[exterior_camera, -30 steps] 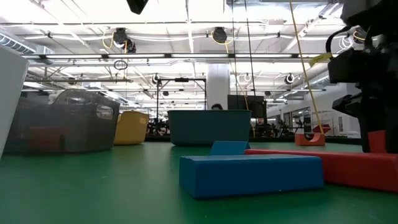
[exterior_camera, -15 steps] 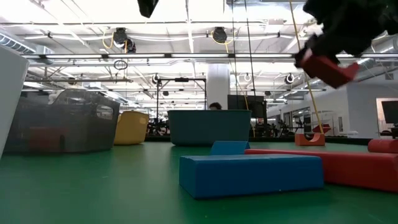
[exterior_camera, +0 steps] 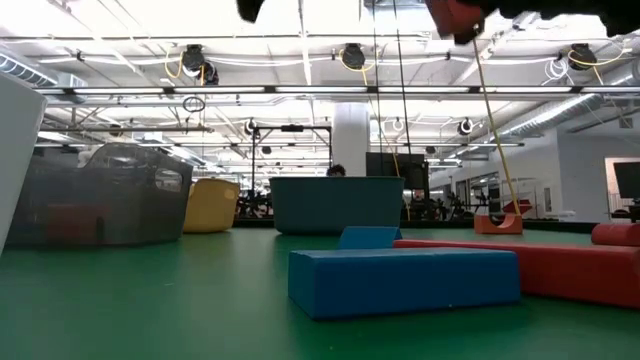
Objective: Sort & place blocks by color
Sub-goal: Put the red arch block into the white bin
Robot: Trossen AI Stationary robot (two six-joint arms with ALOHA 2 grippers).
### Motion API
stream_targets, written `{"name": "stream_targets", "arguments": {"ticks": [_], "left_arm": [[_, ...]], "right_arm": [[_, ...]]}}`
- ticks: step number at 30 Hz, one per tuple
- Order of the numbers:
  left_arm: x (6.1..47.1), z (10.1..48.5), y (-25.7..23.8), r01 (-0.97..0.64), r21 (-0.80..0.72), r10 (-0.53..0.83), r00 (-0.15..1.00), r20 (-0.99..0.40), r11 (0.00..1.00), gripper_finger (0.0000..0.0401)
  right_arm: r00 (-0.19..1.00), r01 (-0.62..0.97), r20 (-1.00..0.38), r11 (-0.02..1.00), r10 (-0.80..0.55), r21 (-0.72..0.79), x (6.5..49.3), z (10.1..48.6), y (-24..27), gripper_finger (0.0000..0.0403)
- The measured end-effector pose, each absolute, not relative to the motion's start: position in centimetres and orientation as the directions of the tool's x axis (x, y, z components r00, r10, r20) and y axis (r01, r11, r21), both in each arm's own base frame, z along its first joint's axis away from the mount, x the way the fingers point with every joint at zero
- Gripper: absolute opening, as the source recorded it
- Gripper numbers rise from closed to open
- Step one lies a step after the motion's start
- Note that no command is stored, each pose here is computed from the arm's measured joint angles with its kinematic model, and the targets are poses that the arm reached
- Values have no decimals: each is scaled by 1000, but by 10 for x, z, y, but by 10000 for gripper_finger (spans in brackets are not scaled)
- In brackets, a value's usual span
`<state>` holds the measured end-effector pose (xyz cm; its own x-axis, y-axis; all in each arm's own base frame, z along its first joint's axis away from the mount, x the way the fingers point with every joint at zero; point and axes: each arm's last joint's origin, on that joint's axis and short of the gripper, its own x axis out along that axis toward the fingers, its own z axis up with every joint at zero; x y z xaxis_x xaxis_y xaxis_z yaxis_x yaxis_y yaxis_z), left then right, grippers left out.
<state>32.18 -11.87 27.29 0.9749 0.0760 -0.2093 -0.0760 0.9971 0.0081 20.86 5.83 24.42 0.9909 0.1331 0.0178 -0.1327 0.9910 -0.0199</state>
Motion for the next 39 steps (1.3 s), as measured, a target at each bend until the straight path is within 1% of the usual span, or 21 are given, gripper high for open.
{"name": "stream_targets", "arguments": {"ticks": [3,6,9,13,17,19,25,28,31,32,36,39], "left_arm": [[328,270,-123,-79,113,97,983,-156,990,124],[335,266,-122,-114,163,133,985,-113,980,124],[339,266,-121,-107,152,120,989,-84,983,124],[340,266,-120,-83,151,96,992,-81,985,124],[340,266,-119,-84,174,99,992,-80,981,124],[341,266,-117,-89,176,104,991,-79,980,124],[342,266,-113,-100,168,114,990,-82,981,126],[342,266,-112,-99,191,117,989,-85,977,141],[343,266,-110,-96,285,122,990,-76,954,167],[343,267,-110,-97,292,124,990,-73,951,176],[345,271,-107,-124,184,132,991,-30,975,205],[346,275,-103,-142,126,143,990,2,982,219]], "right_arm": [[984,-129,114,989,136,-66,211,252,59,113],[976,-119,169,987,135,-104,212,255,60,113],[975,-114,176,986,135,-123,215,254,60,113],[970,-107,204,984,135,-142,218,254,61,113],[947,-161,246,968,207,-192,222,252,65,113],[942,-165,256,964,217,-208,224,251,66,113],[944,-137,262,962,199,-237,228,247,65,113],[941,-126,277,963,192,-237,228,249,63,113],[944,-116,278,966,180,-231,229,249,61,113],[945,-117,275,968,178,-223,229,248,60,113],[948,-118,265,970,174,-215,230,248,59,113],[939,-118,293,970,178,-212,229,250,59,113]]}}
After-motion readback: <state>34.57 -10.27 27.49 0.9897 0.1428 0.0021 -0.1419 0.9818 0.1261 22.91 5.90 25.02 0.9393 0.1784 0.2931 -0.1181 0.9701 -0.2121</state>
